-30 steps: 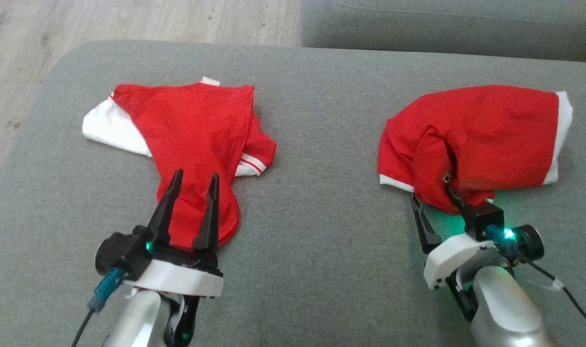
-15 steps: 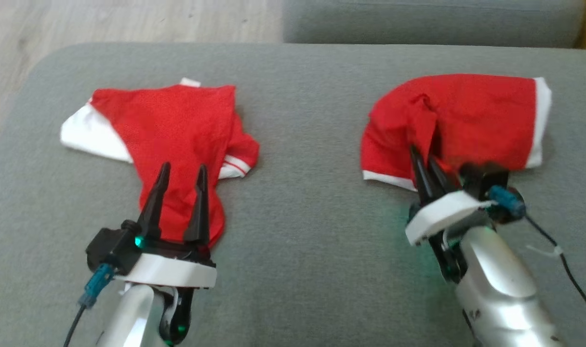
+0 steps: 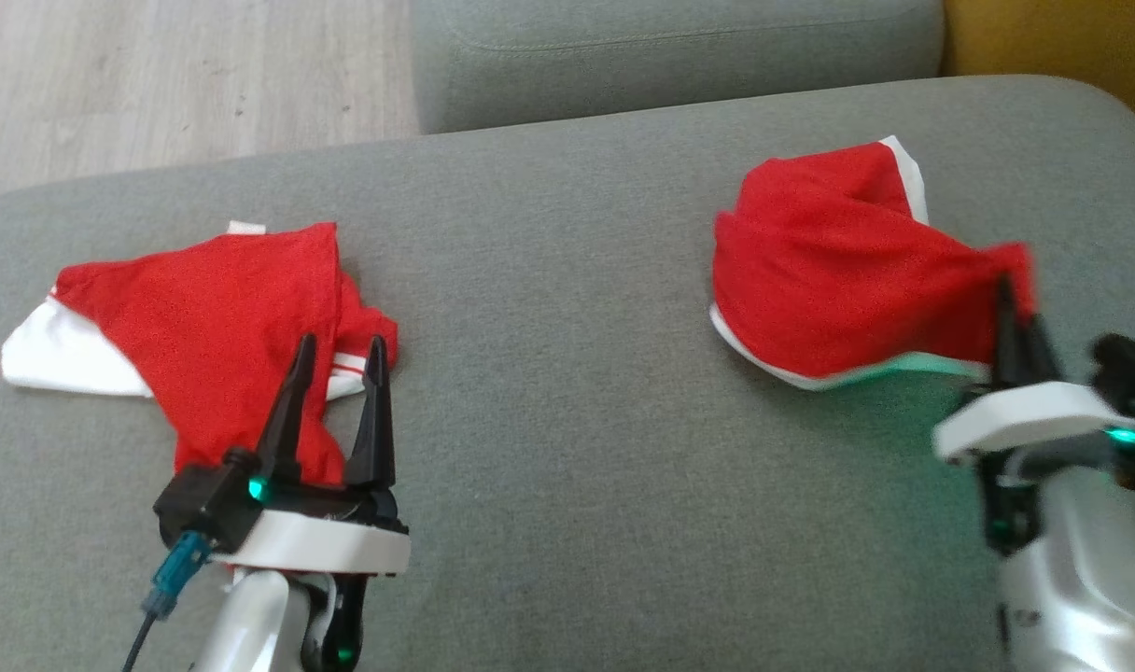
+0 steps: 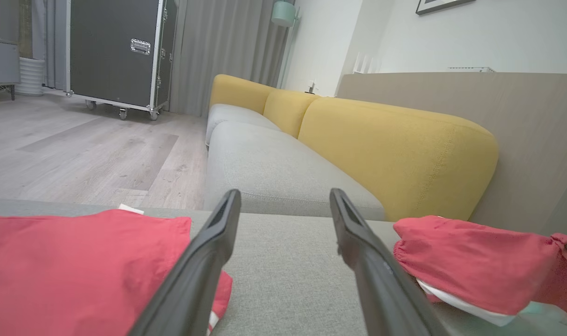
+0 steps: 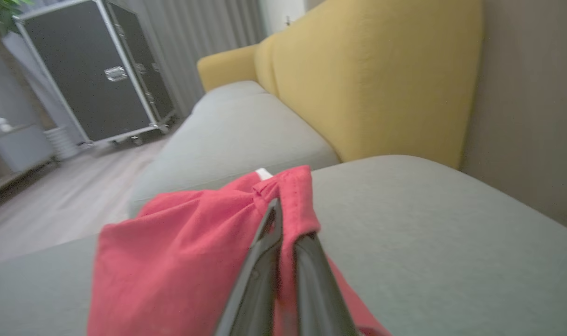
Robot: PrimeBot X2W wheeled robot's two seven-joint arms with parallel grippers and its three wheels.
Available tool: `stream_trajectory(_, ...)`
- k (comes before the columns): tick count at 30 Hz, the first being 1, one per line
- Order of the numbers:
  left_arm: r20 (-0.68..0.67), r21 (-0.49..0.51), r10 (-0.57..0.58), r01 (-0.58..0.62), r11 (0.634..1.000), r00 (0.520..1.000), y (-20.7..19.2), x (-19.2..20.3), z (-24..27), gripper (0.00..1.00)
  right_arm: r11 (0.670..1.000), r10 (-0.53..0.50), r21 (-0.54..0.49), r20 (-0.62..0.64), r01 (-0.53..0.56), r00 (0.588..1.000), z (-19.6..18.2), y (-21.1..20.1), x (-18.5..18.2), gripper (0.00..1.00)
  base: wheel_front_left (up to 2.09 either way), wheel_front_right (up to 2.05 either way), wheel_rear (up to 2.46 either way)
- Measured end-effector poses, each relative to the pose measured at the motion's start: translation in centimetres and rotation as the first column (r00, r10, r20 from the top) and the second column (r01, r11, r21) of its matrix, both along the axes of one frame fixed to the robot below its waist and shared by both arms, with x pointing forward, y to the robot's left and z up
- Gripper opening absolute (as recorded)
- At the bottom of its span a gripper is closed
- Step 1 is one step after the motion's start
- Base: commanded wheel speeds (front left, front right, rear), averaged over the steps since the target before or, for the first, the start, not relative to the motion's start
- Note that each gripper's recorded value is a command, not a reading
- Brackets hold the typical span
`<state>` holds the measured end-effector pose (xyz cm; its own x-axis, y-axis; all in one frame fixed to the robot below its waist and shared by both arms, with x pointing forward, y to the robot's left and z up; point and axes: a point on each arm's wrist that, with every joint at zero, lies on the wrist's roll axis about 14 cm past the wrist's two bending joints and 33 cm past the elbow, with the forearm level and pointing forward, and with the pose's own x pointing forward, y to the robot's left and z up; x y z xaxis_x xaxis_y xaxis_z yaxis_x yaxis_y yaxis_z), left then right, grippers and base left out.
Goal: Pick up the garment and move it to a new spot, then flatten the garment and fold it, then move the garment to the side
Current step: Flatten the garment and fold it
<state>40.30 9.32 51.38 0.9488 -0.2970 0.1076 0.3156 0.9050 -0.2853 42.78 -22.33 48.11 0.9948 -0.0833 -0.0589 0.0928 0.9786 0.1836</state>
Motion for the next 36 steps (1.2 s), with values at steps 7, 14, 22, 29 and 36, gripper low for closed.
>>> stream_trajectory(7, -0.006, -0.004, -0.02, 0.02, 1.0, 1.0, -0.6, -0.1, -0.2, 1.0, 0.978, -0.2, -0.092, -0.141, 0.188, 0.97, -2.6, -6.9, -2.3, 0.0, 0.0, 0.0, 0.0)
stream_trajectory(14, -0.024, 0.002, -0.017, 0.017, 1.0, 1.0, -0.4, -0.4, -0.9, 1.0, 0.955, -0.255, -0.198, -0.168, 0.221, 0.952, -2.6, -8.9, -1.8, 1.0, 0.0, 0.0, 0.0)
stream_trajectory(22, -0.02, 0.001, -0.015, 0.015, 1.0, 1.0, -0.3, -0.5, -0.7, 1.0, 0.955, -0.172, -0.248, -0.014, 0.163, 0.985, 1.0, -6.6, 0.4, 1.0, 0.0, 0.0, 0.0)
stream_trajectory(29, -0.003, -0.001, -0.03, 0.03, 1.0, 1.0, -0.9, -0.5, -0.1, 1.0, 0.956, -0.18, -0.228, 0.03, 0.182, 0.983, 1.8, -7.0, -0.8, 1.0, 0.0, 0.0, 0.0)
stream_trajectory(36, 0.008, -0.003, -0.046, 0.046, 0.999, 0.999, -1.4, -0.4, 0.3, 1.0, 0.939, -0.259, -0.229, 0.026, 0.257, 0.966, 1.6, -9.5, -2.6, 1.0, 0.0, 0.0, 0.0)
